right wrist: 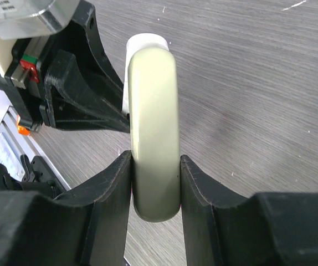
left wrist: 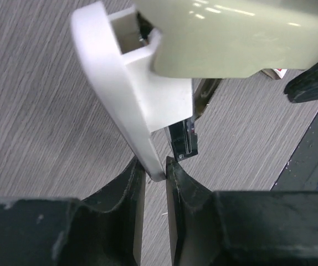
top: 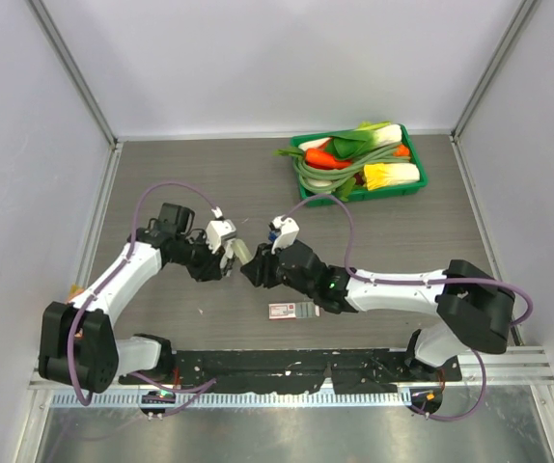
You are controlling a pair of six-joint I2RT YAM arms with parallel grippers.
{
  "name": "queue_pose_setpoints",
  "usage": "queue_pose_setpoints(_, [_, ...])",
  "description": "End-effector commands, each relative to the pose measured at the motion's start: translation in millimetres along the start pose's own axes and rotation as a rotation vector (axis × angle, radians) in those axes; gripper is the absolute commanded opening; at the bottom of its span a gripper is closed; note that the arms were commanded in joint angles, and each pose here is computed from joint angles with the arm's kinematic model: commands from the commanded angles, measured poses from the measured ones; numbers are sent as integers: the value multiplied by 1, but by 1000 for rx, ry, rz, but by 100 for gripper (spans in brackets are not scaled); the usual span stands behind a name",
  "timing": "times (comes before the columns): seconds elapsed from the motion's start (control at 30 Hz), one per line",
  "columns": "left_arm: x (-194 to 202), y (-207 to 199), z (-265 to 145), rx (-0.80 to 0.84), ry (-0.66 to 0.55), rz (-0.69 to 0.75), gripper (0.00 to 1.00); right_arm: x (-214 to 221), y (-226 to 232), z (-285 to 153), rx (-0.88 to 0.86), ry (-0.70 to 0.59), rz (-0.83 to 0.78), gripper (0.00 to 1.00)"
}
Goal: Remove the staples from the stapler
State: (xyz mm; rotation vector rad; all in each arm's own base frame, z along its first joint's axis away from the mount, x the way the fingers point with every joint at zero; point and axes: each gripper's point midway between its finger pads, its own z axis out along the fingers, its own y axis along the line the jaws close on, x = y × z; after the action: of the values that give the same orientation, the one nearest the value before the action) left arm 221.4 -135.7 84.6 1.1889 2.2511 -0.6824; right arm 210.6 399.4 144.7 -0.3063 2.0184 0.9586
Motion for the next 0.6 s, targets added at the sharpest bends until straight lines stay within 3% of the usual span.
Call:
queue_pose_setpoints(0.0, [-4, 10, 2, -49, -20, 36, 23, -27, 29, -18, -117, -77, 57, 1])
queue_pose_setpoints(0.27, [-12, 40, -2, -325, -29, 167, 20, 8, 0, -39, -72, 18, -5, 1])
queue_pose_setpoints(0.57, [-13, 45, 17, -490, 39, 345, 11, 26, -10, -45, -79, 66, -93, 1])
